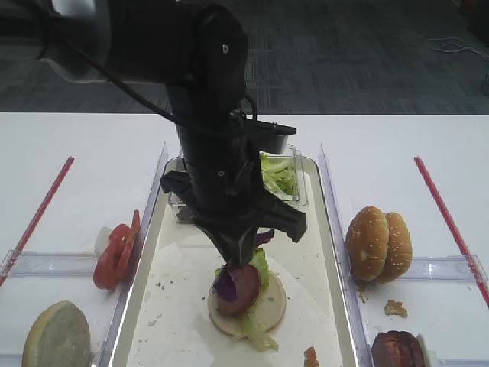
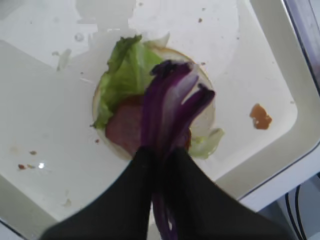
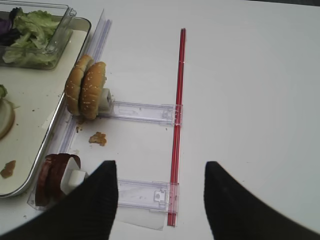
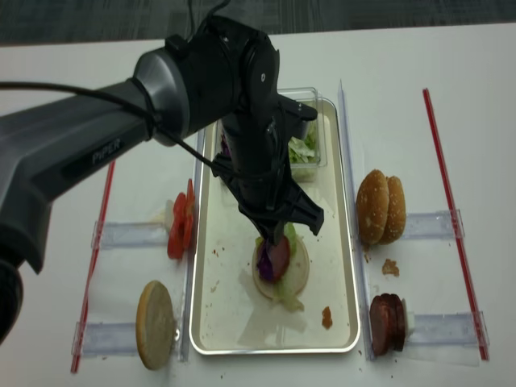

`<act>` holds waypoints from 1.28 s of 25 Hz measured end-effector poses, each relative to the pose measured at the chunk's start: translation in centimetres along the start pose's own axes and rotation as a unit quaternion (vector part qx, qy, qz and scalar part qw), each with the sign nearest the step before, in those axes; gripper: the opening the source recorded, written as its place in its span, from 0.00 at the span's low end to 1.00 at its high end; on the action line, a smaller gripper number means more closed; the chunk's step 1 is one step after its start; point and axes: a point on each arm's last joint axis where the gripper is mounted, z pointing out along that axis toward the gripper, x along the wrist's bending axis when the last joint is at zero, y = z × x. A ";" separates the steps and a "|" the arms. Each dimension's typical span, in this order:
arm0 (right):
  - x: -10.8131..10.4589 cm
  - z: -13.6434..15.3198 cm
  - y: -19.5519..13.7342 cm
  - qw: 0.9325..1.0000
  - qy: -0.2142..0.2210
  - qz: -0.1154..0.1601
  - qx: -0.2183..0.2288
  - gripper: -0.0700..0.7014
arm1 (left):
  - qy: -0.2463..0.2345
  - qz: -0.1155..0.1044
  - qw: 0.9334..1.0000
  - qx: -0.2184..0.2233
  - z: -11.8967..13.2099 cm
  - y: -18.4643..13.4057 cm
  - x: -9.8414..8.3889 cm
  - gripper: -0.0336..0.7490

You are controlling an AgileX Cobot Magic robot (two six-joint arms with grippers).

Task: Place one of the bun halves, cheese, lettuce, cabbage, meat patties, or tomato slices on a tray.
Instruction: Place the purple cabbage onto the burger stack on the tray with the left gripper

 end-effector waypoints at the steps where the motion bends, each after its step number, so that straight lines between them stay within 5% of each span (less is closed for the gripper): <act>1: 0.0 0.0 0.0 1.000 0.000 0.000 0.000 0.63 | 0.000 -0.001 1.000 -0.004 0.4 0.2 0.0 0.14; 14: 0.0 0.0 0.0 1.000 0.000 -0.002 0.000 0.62 | 0.003 -0.006 1.000 -0.017 3.6 1.8 0.4 0.14; 32: 0.0 0.0 0.0 1.000 0.000 -0.002 0.000 0.63 | 0.004 -0.007 1.000 -0.013 3.7 1.7 0.4 0.14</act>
